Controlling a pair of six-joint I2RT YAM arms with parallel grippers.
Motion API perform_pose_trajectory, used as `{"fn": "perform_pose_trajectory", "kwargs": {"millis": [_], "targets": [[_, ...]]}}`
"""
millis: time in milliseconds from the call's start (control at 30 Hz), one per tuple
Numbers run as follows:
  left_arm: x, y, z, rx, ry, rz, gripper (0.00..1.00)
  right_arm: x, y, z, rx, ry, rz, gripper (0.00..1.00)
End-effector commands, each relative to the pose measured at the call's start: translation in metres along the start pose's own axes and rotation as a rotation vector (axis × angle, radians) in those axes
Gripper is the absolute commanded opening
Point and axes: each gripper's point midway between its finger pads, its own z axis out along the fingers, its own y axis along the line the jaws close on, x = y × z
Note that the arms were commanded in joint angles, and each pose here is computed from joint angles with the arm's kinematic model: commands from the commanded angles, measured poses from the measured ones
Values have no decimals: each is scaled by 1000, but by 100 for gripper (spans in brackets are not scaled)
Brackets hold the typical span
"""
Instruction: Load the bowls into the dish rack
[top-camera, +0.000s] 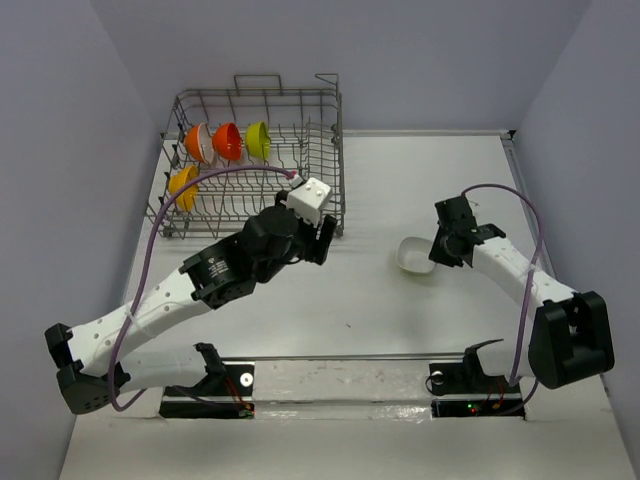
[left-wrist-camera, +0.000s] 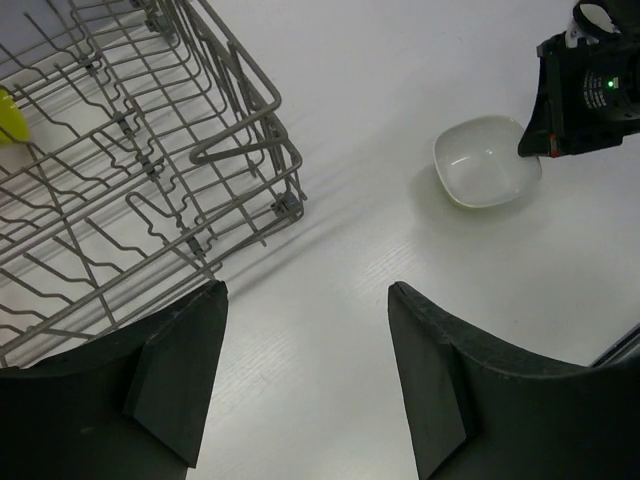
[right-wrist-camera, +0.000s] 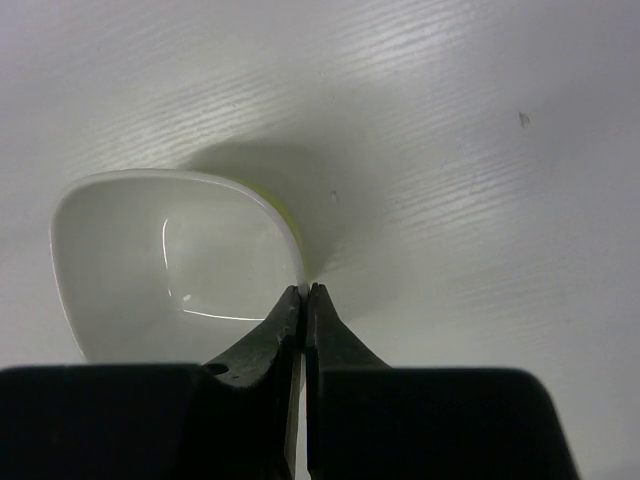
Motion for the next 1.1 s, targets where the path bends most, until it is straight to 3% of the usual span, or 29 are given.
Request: {"fn": "perform_pose_trajectory", "kwargs": {"millis": [0, 300, 667, 767, 1067], "targets": [[12, -9, 2, -32, 20, 60, 75, 3, -4, -18, 15, 5, -48, 1], [16, -36, 11, 22, 33, 96, 75, 20, 16, -25, -25, 26, -101, 1], [52, -69, 32, 85, 111, 177, 75, 47, 36, -9, -26, 60, -167, 2], [63, -74, 38, 100, 138, 190, 75, 49, 34, -6, -23, 61, -167, 6], [86, -89, 53, 115, 200, 274, 74, 37, 45, -26, -107, 25, -155, 32]]}}
